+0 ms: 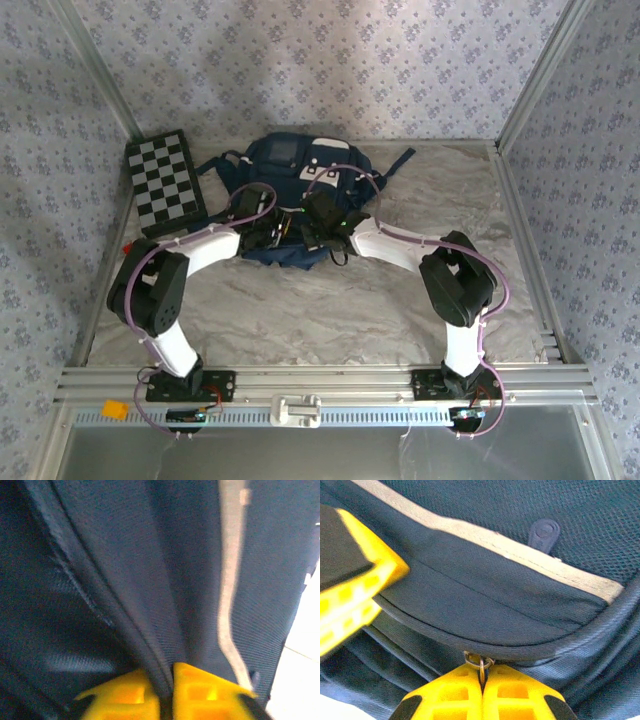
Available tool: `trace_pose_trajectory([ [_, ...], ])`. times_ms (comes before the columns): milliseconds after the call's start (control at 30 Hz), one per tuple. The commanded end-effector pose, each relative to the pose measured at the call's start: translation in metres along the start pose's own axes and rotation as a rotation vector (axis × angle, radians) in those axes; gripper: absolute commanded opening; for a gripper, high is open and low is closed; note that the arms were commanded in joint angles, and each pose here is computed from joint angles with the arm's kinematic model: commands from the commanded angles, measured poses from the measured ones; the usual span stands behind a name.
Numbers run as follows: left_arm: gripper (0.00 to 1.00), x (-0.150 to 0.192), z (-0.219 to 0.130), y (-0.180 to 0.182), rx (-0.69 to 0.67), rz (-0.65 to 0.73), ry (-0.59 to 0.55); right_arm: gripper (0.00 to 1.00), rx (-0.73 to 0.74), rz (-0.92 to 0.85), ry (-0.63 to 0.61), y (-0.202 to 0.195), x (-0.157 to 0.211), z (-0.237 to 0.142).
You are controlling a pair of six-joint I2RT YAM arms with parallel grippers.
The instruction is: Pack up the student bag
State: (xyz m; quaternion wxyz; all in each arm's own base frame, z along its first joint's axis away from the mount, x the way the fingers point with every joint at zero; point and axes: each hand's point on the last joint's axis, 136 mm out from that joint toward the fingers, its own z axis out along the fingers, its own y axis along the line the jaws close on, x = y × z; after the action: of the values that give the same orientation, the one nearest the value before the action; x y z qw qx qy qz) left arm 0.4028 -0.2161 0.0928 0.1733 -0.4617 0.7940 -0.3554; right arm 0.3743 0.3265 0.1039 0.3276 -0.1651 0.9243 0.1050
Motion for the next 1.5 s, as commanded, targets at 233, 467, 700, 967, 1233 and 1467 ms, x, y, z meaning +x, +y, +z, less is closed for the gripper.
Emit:
trace_pose_trajectory([
  [233,0.00,-0.057,-0.029,0.018,-0.100,0.191,-0.053,0.00,0.279,0.017,0.038,-0.114,-0.018,-0.003],
  [467,0.44,-0.044,-0.036,0.004,-0.071,0.346,0.014,0.41,0.238,-0.042,0.021,-0.098,-0.033,-0.014],
  [700,1.00,-0.143,-0.144,0.028,-0.382,0.710,-0.528,0.91,0.588,0.088,-0.094,-0.209,-0.012,-0.084],
  [967,1.00,-0.230,-0.170,0.092,-0.441,0.956,-0.866,1.00,0.798,0.057,-0.244,-0.308,0.036,-0.096],
  [1233,1.00,-0.197,-0.112,0.079,-0.140,1.186,-0.768,1.00,0.393,0.129,-0.552,-0.317,0.079,-0.085],
  [1467,1.00,-0.204,-0.102,0.086,-0.201,1.167,-0.760,1.00,0.406,0.152,-0.479,-0.323,0.080,-0.078],
])
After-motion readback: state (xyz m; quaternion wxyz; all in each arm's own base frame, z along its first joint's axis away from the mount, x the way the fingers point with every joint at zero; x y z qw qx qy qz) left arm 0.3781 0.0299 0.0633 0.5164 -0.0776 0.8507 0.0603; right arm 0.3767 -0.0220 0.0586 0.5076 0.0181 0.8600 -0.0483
